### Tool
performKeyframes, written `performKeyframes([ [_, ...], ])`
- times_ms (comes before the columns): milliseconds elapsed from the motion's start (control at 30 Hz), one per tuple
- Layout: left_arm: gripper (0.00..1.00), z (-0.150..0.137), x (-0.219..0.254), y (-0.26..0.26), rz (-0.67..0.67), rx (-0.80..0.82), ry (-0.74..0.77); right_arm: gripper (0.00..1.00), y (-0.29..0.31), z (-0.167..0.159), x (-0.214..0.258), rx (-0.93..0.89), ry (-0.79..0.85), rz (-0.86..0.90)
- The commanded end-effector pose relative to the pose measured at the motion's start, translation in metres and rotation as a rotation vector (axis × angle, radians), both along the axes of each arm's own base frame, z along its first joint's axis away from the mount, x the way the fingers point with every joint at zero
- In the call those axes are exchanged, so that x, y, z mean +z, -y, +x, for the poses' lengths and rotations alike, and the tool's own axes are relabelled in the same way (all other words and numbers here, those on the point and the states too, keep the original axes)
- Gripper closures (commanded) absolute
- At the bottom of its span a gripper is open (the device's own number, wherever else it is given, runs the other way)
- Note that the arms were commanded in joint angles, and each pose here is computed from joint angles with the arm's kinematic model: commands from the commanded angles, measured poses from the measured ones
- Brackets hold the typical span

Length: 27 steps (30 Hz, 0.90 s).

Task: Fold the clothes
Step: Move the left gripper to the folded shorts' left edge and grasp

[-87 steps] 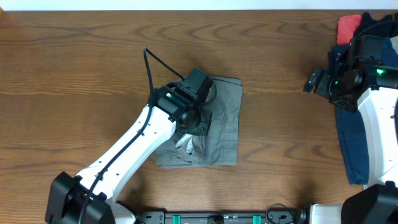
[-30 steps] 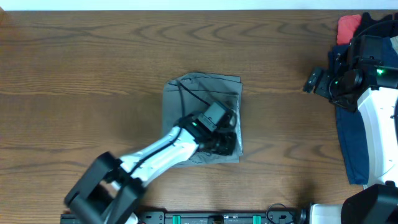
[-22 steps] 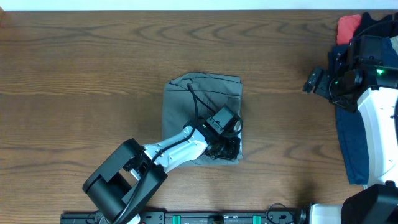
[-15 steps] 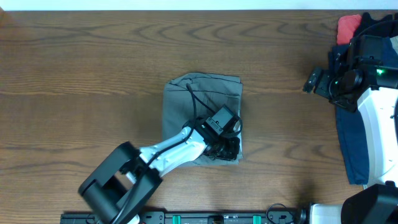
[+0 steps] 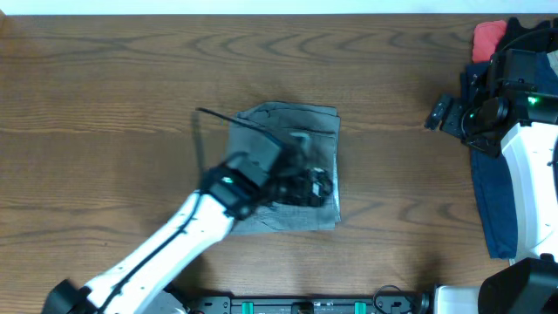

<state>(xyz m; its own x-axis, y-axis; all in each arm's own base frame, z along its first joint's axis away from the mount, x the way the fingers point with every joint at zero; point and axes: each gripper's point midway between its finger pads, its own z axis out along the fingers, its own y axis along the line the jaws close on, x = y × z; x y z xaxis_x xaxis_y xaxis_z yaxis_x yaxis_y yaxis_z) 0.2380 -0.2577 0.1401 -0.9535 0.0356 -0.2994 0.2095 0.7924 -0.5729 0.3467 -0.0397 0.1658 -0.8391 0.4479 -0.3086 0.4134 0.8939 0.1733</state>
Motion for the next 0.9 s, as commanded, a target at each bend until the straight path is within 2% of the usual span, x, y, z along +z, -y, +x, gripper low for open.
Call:
performKeyframes([
  [0, 0.02, 0.036, 0.000, -0.060, 0.139, 0.192, 0.083, 0.01, 0.001, 0.001, 0.002, 0.002, 0.007, -0.012],
  [167, 0.02, 0.062, -0.011, -0.147, 0.324, 0.463, 0.079, 0.01, 0.001, 0.001, 0.002, 0.002, 0.007, -0.012],
  [267, 0.02, 0.070, -0.018, -0.181, 0.372, 0.510, 0.061, 0.01, 0.001, 0.001, 0.002, 0.002, 0.007, -0.012],
  [433, 0.02, 0.074, -0.039, -0.200, 0.379, 0.442, 0.001, 0.01, 0.001, 0.001, 0.002, 0.002, 0.007, -0.012],
  [667, 0.02, 0.074, -0.070, -0.155, 0.098, 0.171, -0.105, 0.01, 0.002, 0.001, 0.002, 0.002, 0.007, -0.012],
  [867, 0.02, 0.074, -0.101, -0.151, 0.088, 0.150, -0.182, 0.01, 0.002, 0.001, 0.002, 0.002, 0.007, -0.012],
])
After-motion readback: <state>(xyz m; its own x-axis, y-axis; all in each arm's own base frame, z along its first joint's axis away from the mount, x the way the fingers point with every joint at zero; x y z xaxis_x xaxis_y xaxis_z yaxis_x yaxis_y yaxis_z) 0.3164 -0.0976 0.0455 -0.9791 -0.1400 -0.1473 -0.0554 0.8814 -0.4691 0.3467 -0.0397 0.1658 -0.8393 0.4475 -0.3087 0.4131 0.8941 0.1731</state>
